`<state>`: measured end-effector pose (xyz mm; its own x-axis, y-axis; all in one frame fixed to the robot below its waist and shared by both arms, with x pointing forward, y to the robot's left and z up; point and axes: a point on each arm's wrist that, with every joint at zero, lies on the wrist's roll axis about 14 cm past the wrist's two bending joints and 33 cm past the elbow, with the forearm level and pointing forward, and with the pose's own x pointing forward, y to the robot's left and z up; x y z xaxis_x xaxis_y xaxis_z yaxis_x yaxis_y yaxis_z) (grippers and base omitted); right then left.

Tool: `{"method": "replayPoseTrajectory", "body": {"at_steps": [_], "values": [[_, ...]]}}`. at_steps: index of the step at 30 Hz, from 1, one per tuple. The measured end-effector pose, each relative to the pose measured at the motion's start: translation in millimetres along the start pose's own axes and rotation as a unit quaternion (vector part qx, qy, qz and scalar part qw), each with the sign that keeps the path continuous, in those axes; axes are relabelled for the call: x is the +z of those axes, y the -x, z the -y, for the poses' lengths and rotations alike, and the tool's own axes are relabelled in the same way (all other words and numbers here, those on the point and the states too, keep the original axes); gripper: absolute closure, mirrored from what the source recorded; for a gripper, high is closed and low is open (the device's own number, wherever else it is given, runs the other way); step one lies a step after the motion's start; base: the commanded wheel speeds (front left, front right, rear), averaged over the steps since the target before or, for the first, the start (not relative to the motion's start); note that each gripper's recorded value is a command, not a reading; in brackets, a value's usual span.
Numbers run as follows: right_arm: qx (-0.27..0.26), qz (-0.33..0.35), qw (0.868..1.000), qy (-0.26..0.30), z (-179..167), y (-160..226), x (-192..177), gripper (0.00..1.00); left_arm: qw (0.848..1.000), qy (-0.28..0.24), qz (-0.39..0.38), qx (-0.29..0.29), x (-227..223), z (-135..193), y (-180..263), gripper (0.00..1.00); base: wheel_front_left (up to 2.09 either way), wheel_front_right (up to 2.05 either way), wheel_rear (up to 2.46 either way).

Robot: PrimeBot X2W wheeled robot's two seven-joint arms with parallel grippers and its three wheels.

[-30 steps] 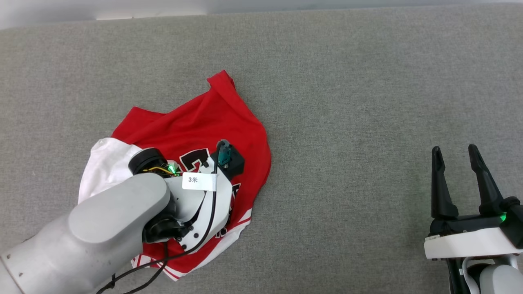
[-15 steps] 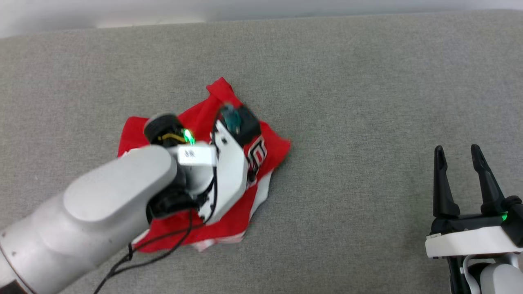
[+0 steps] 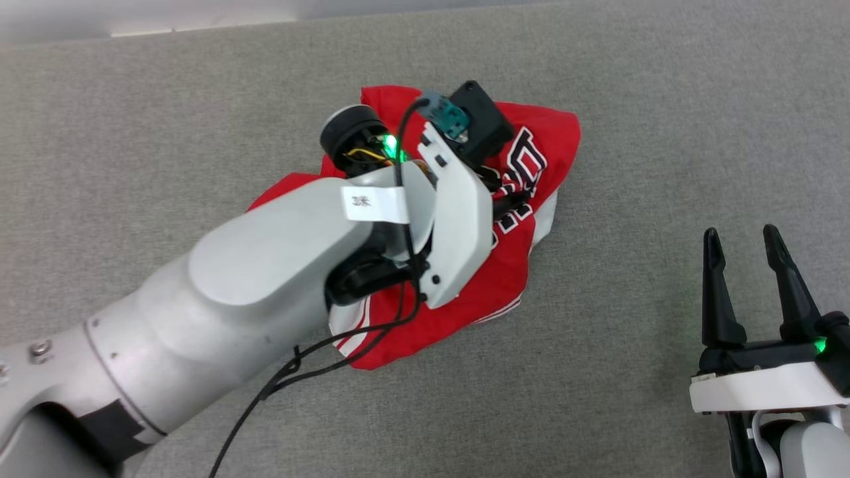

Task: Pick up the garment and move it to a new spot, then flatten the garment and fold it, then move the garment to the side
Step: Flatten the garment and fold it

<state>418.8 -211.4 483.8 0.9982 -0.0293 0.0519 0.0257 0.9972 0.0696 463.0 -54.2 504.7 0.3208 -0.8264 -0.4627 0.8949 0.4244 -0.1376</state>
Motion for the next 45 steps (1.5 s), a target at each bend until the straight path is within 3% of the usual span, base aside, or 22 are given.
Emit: {"method": "replayPoseTrajectory", "body": {"at_steps": [1, 2, 5, 6, 14, 20, 27, 33, 35, 45], "values": [[-0.001, -0.002, 1.0, 0.0, 1, 0, -2, 0.0, 1.0, 0.0, 0.0, -0.003, -2, 1, -7, 1.0, 0.0, 0.0, 0.0], [-0.013, -0.011, 1.0, 0.002, 9, -1, -8, 0.0, 0.999, 0.017, -0.033, -0.03, -30, 15, -41, 1.0, 0.0, 0.0, 0.0], [-0.017, -0.016, 1.0, 0.001, 12, 0, -11, 0.0, 0.994, 0.027, -0.1, -0.037, -74, 27, -48, 1.0, 0.0, 0.0, 0.0], [-0.016, -0.016, 1.0, 0.0, 11, 0, -11, 0.0, 0.993, 0.028, -0.106, -0.037, -79, 29, -47, 0.01, 0.0, 0.0, 0.0], [-0.008, -0.001, 1.0, -0.003, 5, 1, -1, 0.0, 1.0, -0.013, -0.012, 0.011, -25, 1, -22, 0.0, 0.0, 0.0, 0.0], [0.008, 0.004, 1.0, -0.009, -7, 5, 4, 0.0, 0.996, -0.026, -0.036, 0.074, -7, -32, 26, 0.0, 0.0, 0.0, 0.0], [0.03, 0.02, 0.999, -0.016, -22, 3, 15, 0.0, 0.981, -0.008, -0.153, 0.116, -36, -45, 78, 0.0, 0.0, 0.0, 0.0], [0.034, 0.016, 0.999, -0.017, -25, 2, 12, 0.0, 0.963, 0.021, -0.253, 0.095, -91, -29, 91, 0.0, 0.0, 0.0, 0.0], [0.032, 0.012, 0.999, -0.016, -24, -2, 8, 0.0, 0.945, 0.036, -0.316, 0.071, -136, -17, 90, 0.0, 0.0, 0.0, 0.0], [0.015, -0.002, 1.0, -0.01, -12, -7, -4, 0.0, 0.933, 0.067, -0.349, 0.058, -175, -24, 69, 0.0, 0.0, 0.0, 0.0]]}}
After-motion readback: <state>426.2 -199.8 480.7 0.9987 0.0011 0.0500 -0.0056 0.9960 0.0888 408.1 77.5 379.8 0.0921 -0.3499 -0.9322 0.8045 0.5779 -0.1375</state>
